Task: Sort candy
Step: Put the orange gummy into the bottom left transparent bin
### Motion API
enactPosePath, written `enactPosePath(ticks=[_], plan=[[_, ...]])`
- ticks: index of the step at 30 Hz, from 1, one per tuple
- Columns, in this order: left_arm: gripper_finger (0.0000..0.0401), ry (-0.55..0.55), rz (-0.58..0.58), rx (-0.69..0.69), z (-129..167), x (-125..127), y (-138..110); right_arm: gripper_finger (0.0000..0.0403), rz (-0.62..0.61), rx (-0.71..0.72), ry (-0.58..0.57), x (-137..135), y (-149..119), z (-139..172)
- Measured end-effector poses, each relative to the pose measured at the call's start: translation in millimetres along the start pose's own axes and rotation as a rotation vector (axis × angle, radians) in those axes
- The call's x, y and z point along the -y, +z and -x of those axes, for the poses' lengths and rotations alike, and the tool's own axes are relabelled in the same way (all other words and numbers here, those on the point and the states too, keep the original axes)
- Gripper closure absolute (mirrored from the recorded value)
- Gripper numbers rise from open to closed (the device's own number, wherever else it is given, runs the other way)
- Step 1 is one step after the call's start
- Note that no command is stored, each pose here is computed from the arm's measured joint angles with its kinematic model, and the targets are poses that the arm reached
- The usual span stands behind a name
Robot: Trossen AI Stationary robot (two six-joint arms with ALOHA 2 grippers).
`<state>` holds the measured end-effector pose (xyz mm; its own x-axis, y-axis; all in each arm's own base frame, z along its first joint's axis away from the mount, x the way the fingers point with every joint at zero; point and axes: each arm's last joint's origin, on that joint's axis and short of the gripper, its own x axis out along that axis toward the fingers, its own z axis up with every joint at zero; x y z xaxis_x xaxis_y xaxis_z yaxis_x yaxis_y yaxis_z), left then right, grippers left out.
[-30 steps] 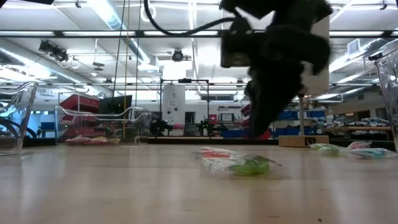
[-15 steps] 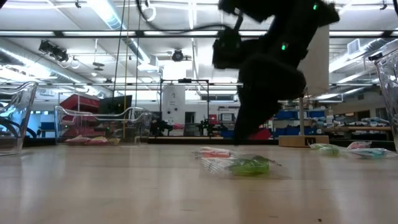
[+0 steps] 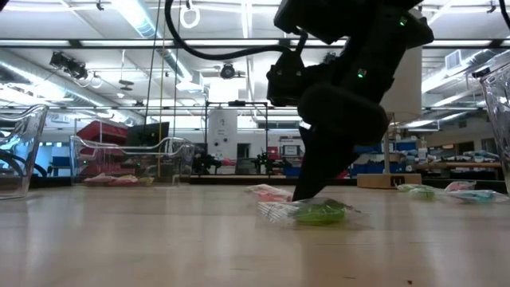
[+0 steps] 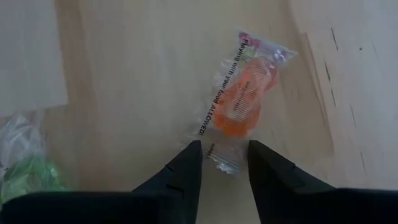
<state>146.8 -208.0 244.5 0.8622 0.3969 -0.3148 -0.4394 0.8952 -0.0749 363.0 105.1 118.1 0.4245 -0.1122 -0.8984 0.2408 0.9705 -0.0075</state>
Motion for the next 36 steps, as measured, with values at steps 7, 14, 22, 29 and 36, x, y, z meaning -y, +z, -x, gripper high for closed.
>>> enactPosePath(ticks=[7,14,22,29,36], plan=[[0.0229,0.013,0.005,0.004,-3,-1,1,0.0353,0.04,0.034,0.008,1,4,7],[0.0229,0.039,0.013,0.006,-10,-2,3,0.0398,0.11,0.108,-0.002,-3,9,9],[0.0229,0.058,0.064,-0.004,-20,2,4,0.0402,0.346,0.415,-0.201,-30,28,36],[0.0228,0.04,0.064,-0.08,-27,14,-9,0.0403,0.663,0.702,-0.442,-65,42,67],[0.0203,0.0,-0.011,-0.075,-26,23,-12,0.0403,0.869,0.797,-0.526,-78,45,82]])
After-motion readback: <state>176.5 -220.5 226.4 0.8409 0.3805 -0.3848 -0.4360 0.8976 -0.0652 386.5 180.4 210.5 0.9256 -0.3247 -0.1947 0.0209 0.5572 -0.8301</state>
